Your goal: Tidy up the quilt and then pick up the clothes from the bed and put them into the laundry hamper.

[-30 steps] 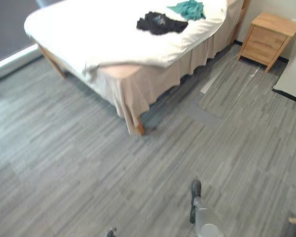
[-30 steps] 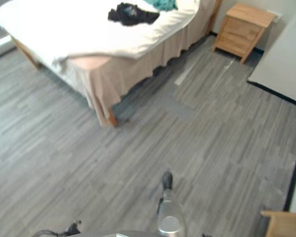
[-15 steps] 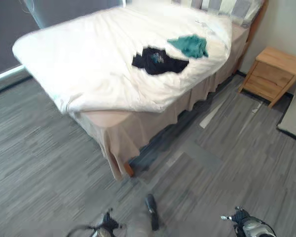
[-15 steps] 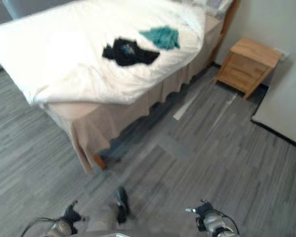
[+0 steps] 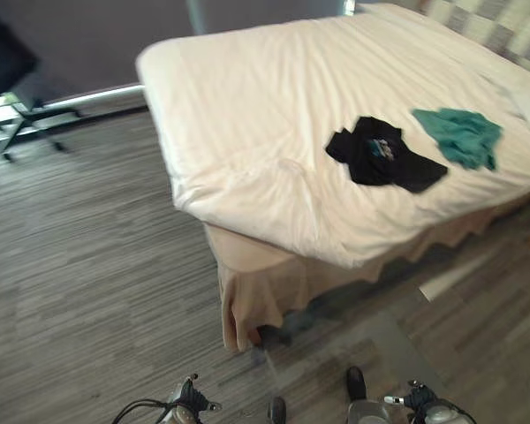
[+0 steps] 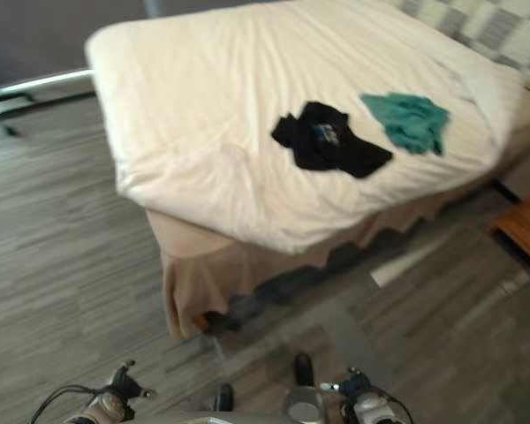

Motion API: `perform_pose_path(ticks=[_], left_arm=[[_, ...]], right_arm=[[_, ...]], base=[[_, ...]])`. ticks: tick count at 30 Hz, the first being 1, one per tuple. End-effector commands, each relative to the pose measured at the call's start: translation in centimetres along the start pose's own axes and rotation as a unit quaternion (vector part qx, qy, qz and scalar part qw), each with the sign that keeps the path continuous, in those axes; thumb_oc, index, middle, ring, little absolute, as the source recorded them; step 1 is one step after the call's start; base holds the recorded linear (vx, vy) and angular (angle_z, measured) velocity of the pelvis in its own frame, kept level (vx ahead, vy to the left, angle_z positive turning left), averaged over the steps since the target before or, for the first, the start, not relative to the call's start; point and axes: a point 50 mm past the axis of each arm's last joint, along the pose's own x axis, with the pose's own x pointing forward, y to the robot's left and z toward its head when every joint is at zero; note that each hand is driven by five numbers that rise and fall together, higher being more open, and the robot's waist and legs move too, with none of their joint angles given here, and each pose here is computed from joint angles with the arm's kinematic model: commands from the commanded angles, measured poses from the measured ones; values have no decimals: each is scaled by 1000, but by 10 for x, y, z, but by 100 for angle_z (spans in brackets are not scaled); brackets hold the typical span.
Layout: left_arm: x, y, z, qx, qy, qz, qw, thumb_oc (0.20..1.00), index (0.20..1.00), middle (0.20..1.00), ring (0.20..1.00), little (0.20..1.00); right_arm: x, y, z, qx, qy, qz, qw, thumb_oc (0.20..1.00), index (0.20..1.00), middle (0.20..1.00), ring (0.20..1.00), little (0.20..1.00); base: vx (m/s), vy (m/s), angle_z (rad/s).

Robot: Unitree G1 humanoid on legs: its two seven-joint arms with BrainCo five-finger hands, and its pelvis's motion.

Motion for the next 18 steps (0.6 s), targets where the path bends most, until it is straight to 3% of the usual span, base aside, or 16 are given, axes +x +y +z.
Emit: perform_pose_path(ticks=[1, 6, 11, 15, 18], left_arm=[[2, 5, 13, -32, -19, 17, 999, 1000, 1000, 1000, 1000, 1000], [2, 18, 9, -142, -17, 62, 988, 1000, 1000, 1000, 1000, 1000], [-6, 80, 12, -251, -81, 189, 946, 1000, 1000, 1000, 1000, 1000], [-42, 179, 26, -211, -185, 376, 883, 1000, 1000, 1000, 1000, 1000], [-79, 241, 53, -155, -261, 468, 830, 1000, 1000, 1000, 1000, 1000]], right_arm=[[2, -18, 3, 14, 5, -22, 1000, 1000, 1000, 1000, 1000, 1000], [2, -37, 4, 7, -6, -49, 999, 1000, 1000, 1000, 1000, 1000], [-3, -45, -31, 5, 42, -66, 997, 1000, 1000, 1000, 1000, 1000], [-9, -37, -52, 46, 49, -73, 995, 1000, 1000, 1000, 1000, 1000], [-13, -27, -60, 43, 41, -52, 997, 1000, 1000, 1000, 1000, 1000]], base=[[102, -376, 32], [-23, -269, 58], [-77, -103, 66], [7, -8, 59], [43, 10, 6]])
